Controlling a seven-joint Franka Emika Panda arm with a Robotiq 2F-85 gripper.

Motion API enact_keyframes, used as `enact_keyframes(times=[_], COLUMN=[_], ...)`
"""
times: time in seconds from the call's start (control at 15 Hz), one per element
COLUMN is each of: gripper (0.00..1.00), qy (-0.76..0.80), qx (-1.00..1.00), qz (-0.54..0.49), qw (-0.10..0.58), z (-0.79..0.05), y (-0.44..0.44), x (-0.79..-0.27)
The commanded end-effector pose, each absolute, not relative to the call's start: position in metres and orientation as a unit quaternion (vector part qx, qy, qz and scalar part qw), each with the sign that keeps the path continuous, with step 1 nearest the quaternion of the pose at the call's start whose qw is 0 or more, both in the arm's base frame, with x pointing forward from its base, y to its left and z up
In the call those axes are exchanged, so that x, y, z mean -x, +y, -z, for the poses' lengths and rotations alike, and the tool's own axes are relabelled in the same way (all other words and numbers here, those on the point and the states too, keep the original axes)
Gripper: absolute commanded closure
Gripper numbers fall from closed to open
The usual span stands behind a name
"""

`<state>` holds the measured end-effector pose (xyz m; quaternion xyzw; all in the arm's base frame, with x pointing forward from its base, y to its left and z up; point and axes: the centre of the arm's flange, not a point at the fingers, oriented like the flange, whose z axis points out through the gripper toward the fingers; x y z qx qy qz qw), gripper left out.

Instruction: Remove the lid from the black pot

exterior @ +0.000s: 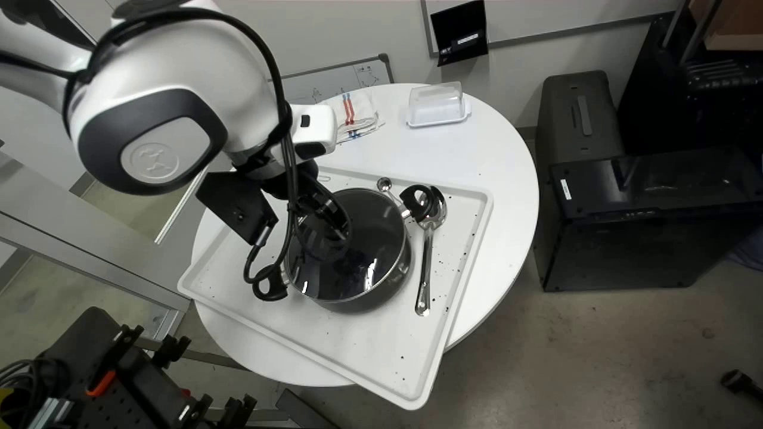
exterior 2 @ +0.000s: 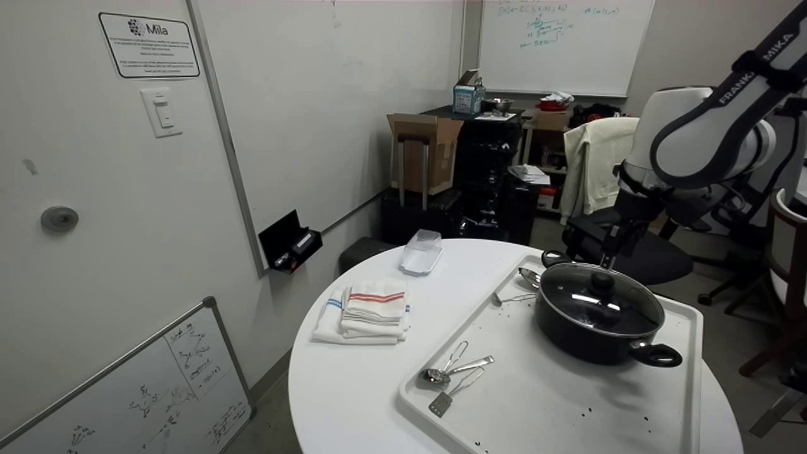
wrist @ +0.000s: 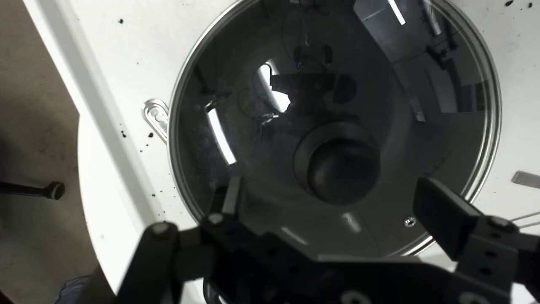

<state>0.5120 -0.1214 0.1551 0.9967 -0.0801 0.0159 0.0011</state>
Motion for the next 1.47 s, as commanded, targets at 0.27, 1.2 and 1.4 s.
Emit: enact_keyframes(times=[0.27, 1.2, 1.4], gripper=[0.0, 0.0, 0.0], qy=[-0.056, -0.042, -0.041], qx=[-0.998, -0.999, -0.999], qz=[-0.013, -0.022, -0.023], qw=[0.008, 0.005, 0.005], z=[-0.127, -0.115, -0.115], y=[-0.118, -0.104, -0.104], x=[-0.517, -0.529, -0.53])
